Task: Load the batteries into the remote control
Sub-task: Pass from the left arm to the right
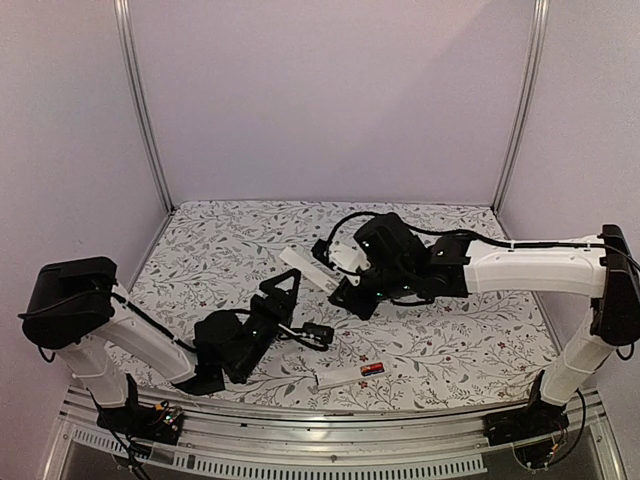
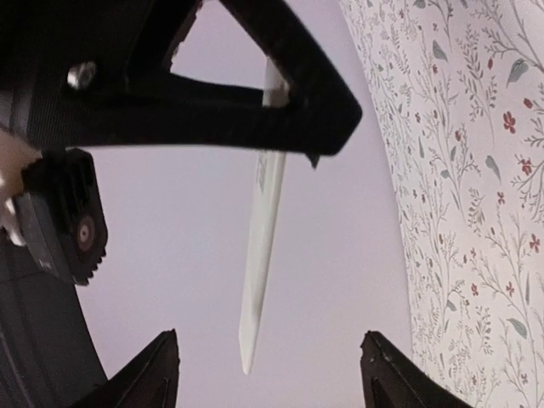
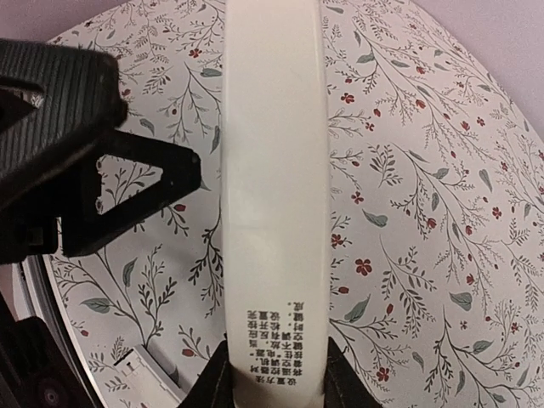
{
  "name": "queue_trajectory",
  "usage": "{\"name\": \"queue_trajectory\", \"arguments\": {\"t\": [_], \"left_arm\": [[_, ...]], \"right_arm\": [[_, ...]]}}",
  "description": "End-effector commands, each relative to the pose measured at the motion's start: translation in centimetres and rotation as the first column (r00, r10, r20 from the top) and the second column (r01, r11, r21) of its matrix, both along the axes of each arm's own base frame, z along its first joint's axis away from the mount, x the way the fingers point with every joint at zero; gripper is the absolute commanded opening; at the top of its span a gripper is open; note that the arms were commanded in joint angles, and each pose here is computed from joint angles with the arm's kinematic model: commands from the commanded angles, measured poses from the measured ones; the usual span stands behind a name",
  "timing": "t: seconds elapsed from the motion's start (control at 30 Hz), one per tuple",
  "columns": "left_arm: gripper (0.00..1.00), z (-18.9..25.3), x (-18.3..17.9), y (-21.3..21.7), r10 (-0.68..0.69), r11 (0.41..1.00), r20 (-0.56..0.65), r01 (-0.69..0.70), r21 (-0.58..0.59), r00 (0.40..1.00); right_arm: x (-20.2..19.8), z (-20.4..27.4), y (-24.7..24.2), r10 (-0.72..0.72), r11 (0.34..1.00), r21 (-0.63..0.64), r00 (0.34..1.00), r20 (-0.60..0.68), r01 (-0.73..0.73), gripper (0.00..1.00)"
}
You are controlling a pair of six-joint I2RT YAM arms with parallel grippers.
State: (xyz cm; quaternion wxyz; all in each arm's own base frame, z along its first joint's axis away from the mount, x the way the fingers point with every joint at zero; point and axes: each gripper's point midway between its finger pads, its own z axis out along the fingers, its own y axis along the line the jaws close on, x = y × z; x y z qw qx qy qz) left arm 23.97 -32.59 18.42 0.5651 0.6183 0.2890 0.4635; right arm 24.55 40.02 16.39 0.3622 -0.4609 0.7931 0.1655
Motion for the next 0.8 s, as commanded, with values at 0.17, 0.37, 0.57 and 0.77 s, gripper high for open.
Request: {"name": "queue_trajectory", "arguments": {"t": [0.17, 0.37, 0.57, 0.77], "left_arm": [[0.75, 5.4, -0.9, 3.2, -0.164, 0.733, -0.368, -0.137, -0.666, 0.915], [0.74, 8.2, -3.5, 2.7, -0.578, 0.519, -0.534, -0.227, -0.824, 0.617], [0.75, 9.4, -4.6, 1.3, -0.747, 0.425, -0.549, -0.366, -0.828, 0.374], [0.79, 9.6, -5.4, 0.9, -0.850, 0.438, -0.524, -0.475, -0.763, 0.058]], "right_arm": [[-2.1, 1.2, -4.4, 0.265, 0.960, -0.127, 0.955, 0.130, -0.249, 0.16], [-3.2, 1.7, -5.7, 0.399, 0.906, -0.224, 0.900, 0.176, -0.358, 0.17], [-3.8, 2.0, -6.3, 0.501, 0.851, -0.305, 0.837, 0.221, -0.428, 0.17], [-3.7, 3.3, -6.2, 0.579, 0.795, -0.418, 0.756, 0.304, -0.440, 0.17]]}}
